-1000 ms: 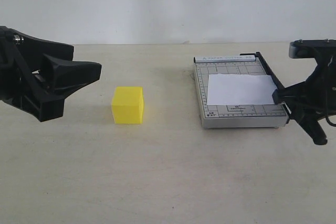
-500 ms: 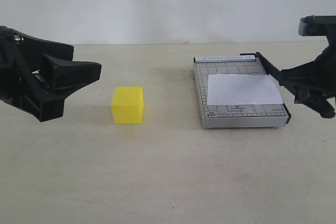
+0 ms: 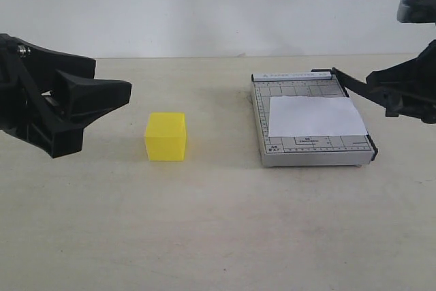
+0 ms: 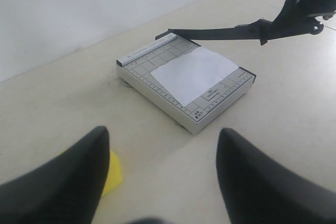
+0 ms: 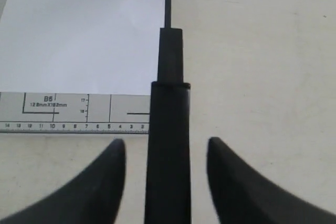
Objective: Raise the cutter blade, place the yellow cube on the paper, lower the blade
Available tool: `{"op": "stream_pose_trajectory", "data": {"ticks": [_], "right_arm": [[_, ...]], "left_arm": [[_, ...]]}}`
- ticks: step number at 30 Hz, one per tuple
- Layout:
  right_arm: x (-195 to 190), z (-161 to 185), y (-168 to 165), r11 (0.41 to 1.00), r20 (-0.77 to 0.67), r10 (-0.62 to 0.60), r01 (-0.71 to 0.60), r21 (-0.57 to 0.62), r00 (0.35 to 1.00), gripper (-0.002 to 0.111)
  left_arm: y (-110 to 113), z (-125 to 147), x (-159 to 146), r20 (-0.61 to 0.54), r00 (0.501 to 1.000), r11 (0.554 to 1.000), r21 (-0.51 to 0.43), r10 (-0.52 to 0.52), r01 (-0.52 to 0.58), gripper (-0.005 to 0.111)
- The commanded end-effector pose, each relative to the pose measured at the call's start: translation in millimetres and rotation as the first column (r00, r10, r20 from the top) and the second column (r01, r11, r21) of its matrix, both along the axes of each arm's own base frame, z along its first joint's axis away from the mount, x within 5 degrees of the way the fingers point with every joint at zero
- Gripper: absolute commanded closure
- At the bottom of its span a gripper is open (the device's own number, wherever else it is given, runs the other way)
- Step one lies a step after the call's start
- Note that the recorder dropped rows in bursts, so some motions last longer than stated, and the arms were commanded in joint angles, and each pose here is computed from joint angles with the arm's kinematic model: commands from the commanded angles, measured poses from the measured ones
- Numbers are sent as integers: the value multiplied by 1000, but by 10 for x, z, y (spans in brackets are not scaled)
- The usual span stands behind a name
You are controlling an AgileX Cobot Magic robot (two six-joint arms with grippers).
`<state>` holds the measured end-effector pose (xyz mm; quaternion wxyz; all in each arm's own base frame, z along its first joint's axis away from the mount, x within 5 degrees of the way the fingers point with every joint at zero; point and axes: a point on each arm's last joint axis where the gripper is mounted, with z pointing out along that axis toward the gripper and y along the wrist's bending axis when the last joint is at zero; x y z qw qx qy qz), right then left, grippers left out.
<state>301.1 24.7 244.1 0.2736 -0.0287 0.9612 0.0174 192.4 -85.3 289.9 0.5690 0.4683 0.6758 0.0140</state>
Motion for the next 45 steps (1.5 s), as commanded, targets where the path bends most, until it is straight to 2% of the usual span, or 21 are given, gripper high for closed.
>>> {"op": "stream_pose_trajectory", "data": {"ticks": [1, 4, 6, 13, 18, 21, 26, 27, 29, 31, 32, 35, 40, 42, 45], "right_arm": [[-66, 46, -7, 1000, -40, 10, -11, -10, 999, 44], [-108, 41, 3, 999, -78, 33, -34, -8, 996, 53], [-125, 90, 16, 999, -58, 33, -33, 11, 998, 54], [-226, 681, -8, 999, 238, 35, -36, 1, 971, 54], [-288, 1081, -26, 999, 352, 43, -39, -19, 935, 54], [-291, 1230, -27, 998, 361, 56, -48, -32, 931, 54], [-308, 1257, -32, 998, 349, 62, -50, -43, 935, 56], [-310, 1254, -39, 997, 345, 66, -50, -55, 936, 59], [-311, 1251, -42, 997, 342, 68, -51, -59, 937, 74], [-311, 1251, -42, 997, 342, 68, -51, -59, 937, 102], [-318, 1254, -42, 997, 341, 69, -51, -60, 938, 108], [-359, 1254, -44, 997, 317, 71, -55, -61, 946, 109], [-463, 1328, -52, 994, 333, 96, -72, -84, 938, 109], [-508, 1384, -56, 993, 360, 100, -73, -88, 928, 109], [-553, 1435, -58, 993, 384, 106, -77, -92, 917, 109]], "left_arm": [[-14, -7, -1, -8, 1000, 1000, -9, -6, 6, 50], [-14, -7, -1, -8, 1000, 1000, -9, -6, 6, 50], [-14, -7, -1, -8, 1000, 1000, -9, -6, 6, 50], [-109, -43, -19, -64, 994, 993, -81, -92, 87, 50], [-360, -192, 27, -112, 959, 959, -142, -261, 245, 50], [-502, -299, 119, -125, 948, 950, -158, -291, 271, 50], [-804, -384, 331, -120, 928, 929, -163, -354, 333, 50], [-868, -379, 385, -119, 924, 926, -159, -363, 343, 51], [-987, -356, 483, -107, 917, 918, -155, -383, 365, 54], [-1098, -305, 589, -86, 913, 911, -153, -399, 384, 59], [-1155, -284, 637, -75, 909, 906, -151, -409, 395, 63], [-1302, -229, 749, -41, 900, 894, -141, -434, 425, 69], [-1579, -219, 864, -2, 874, 869, -111, -485, 482, 69], [-1694, -293, 938, -12, 871, 867, -101, -491, 488, 69], [-1815, -487, 1088, -58, 887, 888, -64, -458, 455, 72]]}}
